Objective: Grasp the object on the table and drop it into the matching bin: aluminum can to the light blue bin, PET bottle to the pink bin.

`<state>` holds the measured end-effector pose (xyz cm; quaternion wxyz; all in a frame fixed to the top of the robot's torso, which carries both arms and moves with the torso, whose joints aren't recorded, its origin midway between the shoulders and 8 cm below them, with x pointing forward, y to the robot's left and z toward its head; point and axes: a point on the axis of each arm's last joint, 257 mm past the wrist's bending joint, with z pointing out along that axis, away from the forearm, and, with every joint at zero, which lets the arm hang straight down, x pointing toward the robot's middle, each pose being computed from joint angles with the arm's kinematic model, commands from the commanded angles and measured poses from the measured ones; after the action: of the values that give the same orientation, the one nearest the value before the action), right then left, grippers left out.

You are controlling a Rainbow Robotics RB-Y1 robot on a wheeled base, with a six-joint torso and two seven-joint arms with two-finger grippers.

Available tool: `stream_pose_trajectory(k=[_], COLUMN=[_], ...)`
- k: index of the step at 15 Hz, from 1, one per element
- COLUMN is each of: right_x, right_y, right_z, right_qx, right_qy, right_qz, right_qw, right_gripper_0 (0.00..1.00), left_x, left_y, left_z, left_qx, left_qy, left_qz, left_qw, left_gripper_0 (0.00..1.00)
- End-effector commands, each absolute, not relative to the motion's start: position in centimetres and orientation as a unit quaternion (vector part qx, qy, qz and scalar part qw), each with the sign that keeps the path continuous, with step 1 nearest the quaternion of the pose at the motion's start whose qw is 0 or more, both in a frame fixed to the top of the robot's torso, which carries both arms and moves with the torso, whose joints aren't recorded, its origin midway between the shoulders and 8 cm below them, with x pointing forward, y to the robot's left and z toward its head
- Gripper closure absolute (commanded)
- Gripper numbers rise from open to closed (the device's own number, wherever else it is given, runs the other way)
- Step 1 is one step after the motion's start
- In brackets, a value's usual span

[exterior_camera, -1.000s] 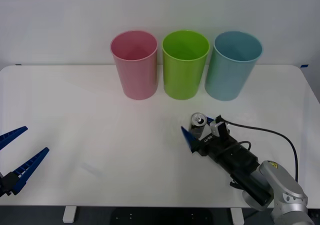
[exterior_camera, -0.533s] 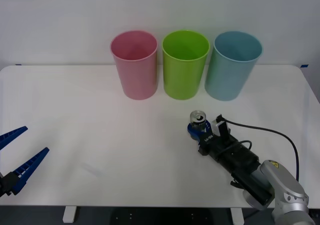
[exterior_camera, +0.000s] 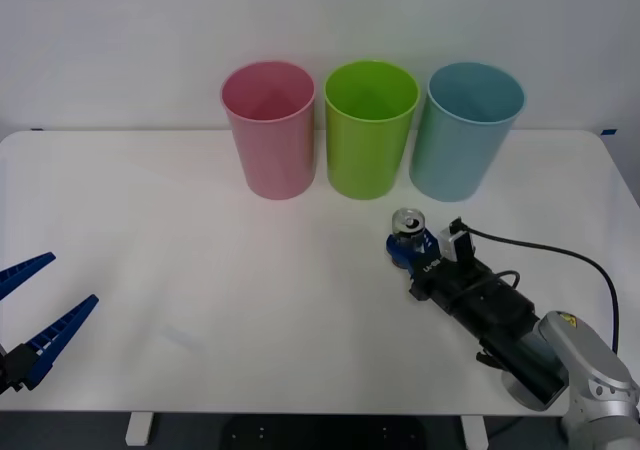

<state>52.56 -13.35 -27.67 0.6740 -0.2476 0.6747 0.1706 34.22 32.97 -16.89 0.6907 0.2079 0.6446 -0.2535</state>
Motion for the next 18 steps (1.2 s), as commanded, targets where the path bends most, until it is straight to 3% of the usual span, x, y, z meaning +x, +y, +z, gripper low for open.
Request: stream_pose_trajectory(k=[1, 11, 18], right_x=[52.9, 51.2, 50.9], right_y=[-14.3, -20.4, -22.6], right_z=[-25.6, -14.0, -6.0], right_qx=[-0.232, -0.151, -0.144], right_qy=[0.667, 0.626, 0.601], right_qz=[0.188, 0.260, 0.280], right_qw=[0.682, 0.720, 0.735], right_gripper_0=[1.00, 1.00, 1.00], left_x=[34.2, 34.2, 34.2], left_y=[33.0, 33.0, 33.0], left_z=[-16.9, -16.9, -16.9], left_qx=[0.208, 0.208, 0.208], left_qy=[0.645, 0.645, 0.645], left_qz=[-0.253, -0.253, -0.253], left_qw=[0.691, 0.691, 0.691], left_gripper_0=[0.00, 0.00, 0.00])
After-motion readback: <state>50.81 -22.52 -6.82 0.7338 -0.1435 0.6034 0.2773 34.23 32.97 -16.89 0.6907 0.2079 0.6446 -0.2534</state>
